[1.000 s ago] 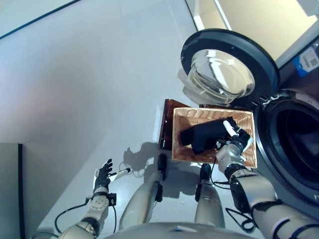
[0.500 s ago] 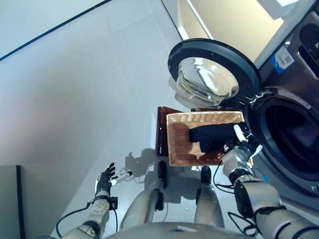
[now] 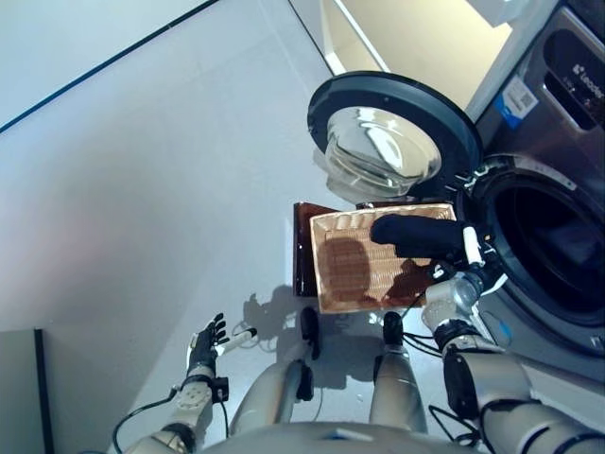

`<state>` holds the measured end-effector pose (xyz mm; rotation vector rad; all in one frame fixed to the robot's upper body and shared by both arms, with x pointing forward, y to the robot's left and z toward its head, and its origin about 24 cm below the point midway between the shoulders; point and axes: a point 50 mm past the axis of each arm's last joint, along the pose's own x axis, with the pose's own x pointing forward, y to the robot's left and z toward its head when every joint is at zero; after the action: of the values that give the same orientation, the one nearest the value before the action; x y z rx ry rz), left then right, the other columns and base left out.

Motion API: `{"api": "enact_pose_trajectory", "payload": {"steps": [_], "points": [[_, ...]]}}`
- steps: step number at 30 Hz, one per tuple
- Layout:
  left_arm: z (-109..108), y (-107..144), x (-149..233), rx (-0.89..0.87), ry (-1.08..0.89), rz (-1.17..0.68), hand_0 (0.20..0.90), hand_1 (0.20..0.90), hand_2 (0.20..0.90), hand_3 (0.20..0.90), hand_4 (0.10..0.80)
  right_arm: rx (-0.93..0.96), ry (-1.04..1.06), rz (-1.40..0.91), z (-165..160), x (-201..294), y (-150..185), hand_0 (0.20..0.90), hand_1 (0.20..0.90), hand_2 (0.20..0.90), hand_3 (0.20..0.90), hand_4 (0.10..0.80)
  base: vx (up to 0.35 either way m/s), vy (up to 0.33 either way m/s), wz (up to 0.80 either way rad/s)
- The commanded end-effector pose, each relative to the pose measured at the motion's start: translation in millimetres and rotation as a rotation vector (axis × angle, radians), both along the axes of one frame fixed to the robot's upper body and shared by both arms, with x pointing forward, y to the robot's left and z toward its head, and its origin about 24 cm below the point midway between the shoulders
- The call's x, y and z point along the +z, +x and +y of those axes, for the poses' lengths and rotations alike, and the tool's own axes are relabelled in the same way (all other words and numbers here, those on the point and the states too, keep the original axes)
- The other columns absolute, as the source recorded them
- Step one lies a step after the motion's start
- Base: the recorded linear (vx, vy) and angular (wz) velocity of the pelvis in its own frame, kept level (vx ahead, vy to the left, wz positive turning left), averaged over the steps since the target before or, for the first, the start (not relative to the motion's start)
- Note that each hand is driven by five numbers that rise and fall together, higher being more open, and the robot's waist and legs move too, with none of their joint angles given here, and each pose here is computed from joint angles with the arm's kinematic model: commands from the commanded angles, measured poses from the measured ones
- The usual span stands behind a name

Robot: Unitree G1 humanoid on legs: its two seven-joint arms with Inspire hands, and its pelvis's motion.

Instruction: Pick up the clothes and place them into the washing machine

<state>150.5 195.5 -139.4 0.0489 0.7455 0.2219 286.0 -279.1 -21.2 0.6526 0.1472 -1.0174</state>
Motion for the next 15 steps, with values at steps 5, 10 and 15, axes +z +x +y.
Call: {"api": "enact_pose_trajectory", "payload": {"steps": [5,10,15], "points": [[11.3,15.3,10.2,0.087,0.014,-0.091,0.9,0.9,0.9,0.9,0.8,-0.047,-0.101,-0.39,-8.7,63.4,21.6,0.2,0.2,0.2,0.2,0.3,-0.097,-0.008,-0.03],[13.7,25.2,16.3,0.084,0.011,-0.133,0.9,0.9,0.9,0.9,0.8,-0.056,-0.11,-0.563,-0.9,91.1,28.6,0.2,0.2,0.2,0.2,0.3,-0.147,-0.066,-0.03],[15.0,23.0,16.2,0.067,0.01,-0.133,0.9,0.9,0.9,0.9,0.8,-0.12,-0.117,-0.702,-5.5,118.7,31.7,0.2,0.2,0.2,0.2,0.3,-0.047,-0.043,-0.2]]}}
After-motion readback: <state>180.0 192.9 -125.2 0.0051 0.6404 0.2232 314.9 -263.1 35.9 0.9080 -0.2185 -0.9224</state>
